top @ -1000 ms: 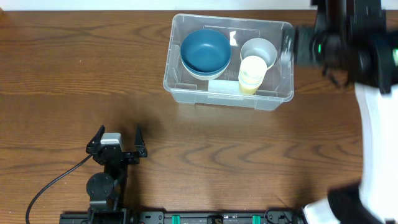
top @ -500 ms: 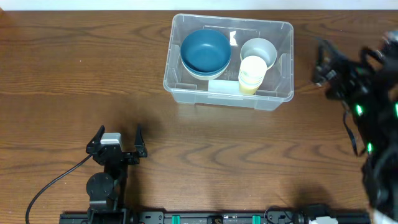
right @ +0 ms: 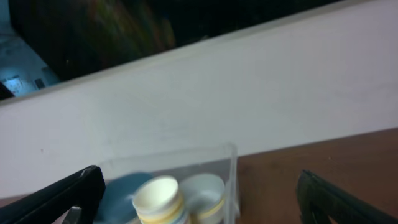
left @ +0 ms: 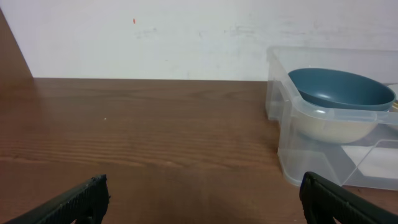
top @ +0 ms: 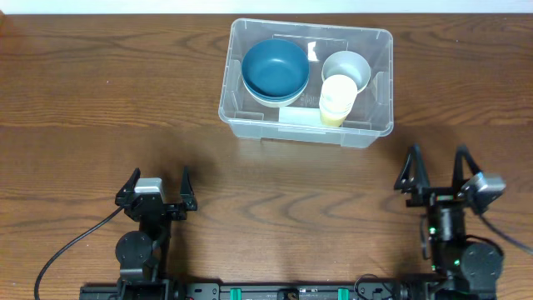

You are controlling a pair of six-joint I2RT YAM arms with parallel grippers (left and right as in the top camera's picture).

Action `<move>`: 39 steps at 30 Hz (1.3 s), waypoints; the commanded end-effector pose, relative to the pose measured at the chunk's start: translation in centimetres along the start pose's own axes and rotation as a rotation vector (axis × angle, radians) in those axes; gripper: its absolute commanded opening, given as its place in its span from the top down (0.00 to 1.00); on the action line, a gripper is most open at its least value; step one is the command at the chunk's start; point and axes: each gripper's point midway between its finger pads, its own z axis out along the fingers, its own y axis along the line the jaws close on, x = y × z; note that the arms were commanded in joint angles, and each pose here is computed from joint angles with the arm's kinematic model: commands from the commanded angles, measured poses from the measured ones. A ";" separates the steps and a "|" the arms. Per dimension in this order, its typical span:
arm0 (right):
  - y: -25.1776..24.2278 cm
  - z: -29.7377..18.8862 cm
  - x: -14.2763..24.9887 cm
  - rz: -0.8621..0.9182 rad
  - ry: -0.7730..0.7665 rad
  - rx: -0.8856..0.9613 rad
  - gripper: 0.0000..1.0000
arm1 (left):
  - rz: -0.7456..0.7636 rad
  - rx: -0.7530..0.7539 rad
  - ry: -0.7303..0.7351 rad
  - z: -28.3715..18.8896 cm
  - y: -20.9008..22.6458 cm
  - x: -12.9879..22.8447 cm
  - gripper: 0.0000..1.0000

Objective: Pack container

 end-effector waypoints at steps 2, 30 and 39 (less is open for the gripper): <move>-0.7 -0.8 3.2 -0.018 -0.013 -0.023 0.01 | 0.013 -0.004 0.051 0.1 0.1 1.6 0.02; -3.6 -1.7 11.1 -0.040 0.244 0.075 0.01 | 0.013 -0.004 0.051 0.1 0.1 1.6 0.02; -3.6 -1.7 11.1 -0.040 0.243 0.075 0.01 | 0.013 -0.004 0.051 0.1 0.1 1.6 0.02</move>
